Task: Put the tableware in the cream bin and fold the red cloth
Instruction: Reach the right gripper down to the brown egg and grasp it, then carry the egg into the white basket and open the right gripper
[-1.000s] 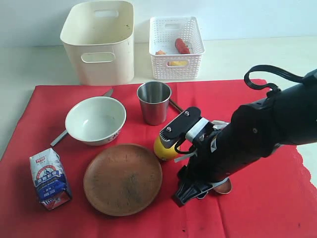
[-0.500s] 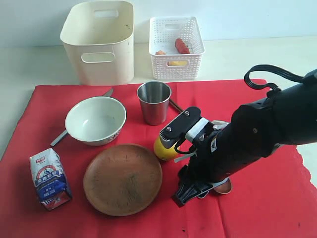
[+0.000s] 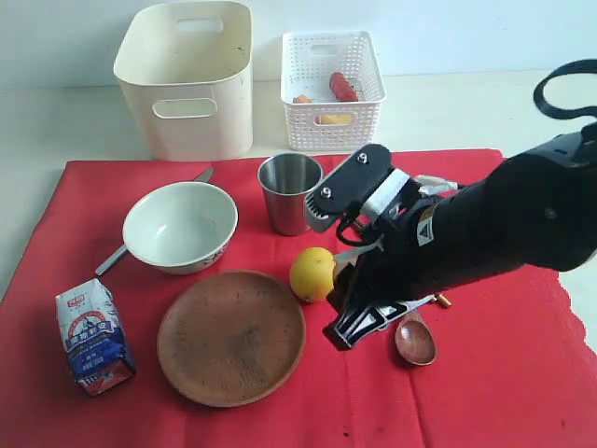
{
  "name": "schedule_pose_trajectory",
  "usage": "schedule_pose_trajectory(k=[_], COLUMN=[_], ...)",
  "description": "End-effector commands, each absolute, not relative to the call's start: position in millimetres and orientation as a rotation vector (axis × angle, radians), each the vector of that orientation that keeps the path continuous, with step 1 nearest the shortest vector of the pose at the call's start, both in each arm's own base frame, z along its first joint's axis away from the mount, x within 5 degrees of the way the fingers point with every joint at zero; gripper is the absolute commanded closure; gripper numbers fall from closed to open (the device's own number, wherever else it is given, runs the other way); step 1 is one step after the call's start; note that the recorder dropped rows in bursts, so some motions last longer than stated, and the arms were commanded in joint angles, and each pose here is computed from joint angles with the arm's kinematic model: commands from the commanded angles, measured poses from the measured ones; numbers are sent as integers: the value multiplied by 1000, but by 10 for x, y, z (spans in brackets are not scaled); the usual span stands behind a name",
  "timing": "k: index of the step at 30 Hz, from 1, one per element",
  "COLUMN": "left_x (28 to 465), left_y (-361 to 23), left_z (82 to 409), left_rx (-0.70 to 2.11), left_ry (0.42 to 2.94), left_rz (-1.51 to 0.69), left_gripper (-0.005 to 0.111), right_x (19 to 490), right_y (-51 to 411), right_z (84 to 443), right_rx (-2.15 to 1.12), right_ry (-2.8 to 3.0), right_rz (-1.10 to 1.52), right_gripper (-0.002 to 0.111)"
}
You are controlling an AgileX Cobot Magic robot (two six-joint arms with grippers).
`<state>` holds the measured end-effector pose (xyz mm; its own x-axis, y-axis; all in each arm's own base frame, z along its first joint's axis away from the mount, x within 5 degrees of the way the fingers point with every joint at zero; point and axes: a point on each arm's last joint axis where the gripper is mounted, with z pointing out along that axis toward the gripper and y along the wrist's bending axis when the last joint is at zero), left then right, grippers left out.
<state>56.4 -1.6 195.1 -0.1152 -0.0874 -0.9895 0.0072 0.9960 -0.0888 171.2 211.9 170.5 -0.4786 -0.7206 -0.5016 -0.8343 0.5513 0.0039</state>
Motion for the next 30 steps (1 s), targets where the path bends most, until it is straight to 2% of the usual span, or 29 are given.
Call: schedule_pose_trajectory(k=[1,4,11,17,30], left_x=[559,559,559,559,559], left_y=[-17,-17,-17,-17,-17], left_z=[1954,1954,1954,1954,1954], left_rx=[-67,-67,-67,-67,-67], left_ry=[1679,1679,1679,1679,1679], left_rz=[-87,-87,-87,-87,-87], left_gripper=[104,104,104,104,104], right_x=[1768,1873,2420,2728,3669], right_y=[2181,2247,2143,1957,2107], right_z=[1950,2094,2564,2731,2294], right_rx=[-1253,-1251,-1002,-807,-737], right_ry=[2228,2163,2037,1888,1987], right_rz=[357,345,316,273,201], right_gripper=[108,108,108,108,108])
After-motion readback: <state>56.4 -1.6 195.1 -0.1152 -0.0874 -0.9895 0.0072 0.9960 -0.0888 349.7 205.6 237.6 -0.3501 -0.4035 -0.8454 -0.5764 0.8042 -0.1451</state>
